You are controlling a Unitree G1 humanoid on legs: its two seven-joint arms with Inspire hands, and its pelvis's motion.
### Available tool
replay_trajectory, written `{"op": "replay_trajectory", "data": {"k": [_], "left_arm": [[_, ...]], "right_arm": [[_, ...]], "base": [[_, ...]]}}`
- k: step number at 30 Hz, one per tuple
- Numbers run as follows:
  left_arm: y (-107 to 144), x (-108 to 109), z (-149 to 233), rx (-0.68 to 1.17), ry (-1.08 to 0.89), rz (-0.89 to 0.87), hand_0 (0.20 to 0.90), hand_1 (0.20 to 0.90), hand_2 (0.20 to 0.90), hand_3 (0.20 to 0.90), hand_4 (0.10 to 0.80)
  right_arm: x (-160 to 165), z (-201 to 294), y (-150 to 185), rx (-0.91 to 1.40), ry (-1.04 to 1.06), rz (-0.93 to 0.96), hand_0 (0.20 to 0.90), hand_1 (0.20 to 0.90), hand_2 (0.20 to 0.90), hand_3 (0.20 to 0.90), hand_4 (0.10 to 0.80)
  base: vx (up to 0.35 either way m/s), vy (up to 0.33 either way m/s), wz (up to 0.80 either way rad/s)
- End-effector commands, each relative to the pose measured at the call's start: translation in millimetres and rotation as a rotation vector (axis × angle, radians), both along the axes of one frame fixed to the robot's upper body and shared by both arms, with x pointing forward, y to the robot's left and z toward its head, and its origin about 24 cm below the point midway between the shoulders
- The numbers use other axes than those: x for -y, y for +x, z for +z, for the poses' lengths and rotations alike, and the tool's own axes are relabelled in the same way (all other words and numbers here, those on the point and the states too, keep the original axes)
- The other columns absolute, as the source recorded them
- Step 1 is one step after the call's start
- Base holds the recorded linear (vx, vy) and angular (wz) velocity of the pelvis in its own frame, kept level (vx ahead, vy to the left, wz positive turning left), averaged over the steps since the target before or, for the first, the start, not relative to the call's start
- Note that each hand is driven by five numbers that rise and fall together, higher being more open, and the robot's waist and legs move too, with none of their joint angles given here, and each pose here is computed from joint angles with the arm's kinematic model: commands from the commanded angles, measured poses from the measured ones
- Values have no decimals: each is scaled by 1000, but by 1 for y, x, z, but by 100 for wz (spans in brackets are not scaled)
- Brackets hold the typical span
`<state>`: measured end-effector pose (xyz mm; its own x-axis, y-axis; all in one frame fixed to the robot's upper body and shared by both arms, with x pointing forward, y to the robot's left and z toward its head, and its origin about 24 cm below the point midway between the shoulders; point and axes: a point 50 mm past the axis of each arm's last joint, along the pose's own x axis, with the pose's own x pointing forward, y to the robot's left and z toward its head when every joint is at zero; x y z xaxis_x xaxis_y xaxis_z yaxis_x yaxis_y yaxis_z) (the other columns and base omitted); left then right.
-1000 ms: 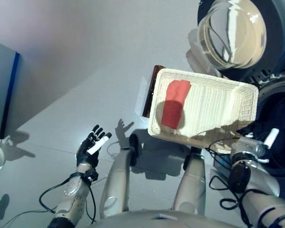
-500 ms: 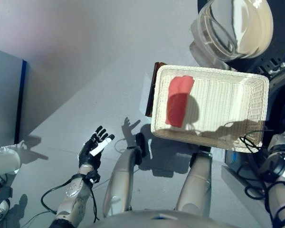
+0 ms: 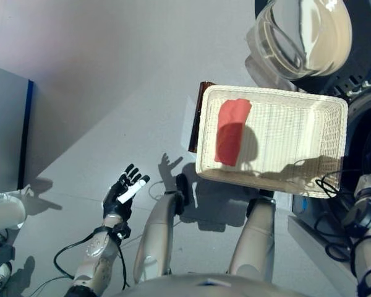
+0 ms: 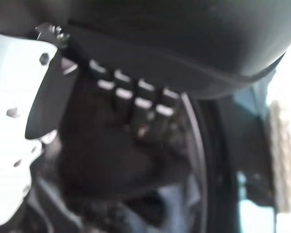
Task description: Pick up the clothes and place them into the washing machine
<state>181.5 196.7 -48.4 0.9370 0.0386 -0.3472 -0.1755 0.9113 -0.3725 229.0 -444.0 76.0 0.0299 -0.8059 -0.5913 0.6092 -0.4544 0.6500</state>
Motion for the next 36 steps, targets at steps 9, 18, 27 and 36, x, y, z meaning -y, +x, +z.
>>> {"op": "replay_trajectory", "data": {"k": [9, 18, 27, 36], "left_arm": [[-6, -30, 15, 108, 69, 68, 900, 900, 900, 900, 800], [-5, -36, 18, 122, 100, 79, 900, 900, 900, 900, 800], [1, -39, 29, 162, 161, 47, 900, 900, 900, 900, 800], [7, -39, 37, 184, 198, -9, 900, 900, 900, 900, 800]], "right_arm": [[-45, -36, 23, -474, -388, 436, 900, 900, 900, 900, 800], [-127, -79, 57, -599, -430, 812, 900, 900, 900, 900, 800], [-199, -84, 92, -804, -619, 1168, 900, 900, 900, 900, 800], [-204, -109, 78, -983, -519, 1292, 900, 900, 900, 900, 800]], "base": [[8, 2, 12], [21, -1, 7], [-27, 2, 12], [0, -27, 30]]}}
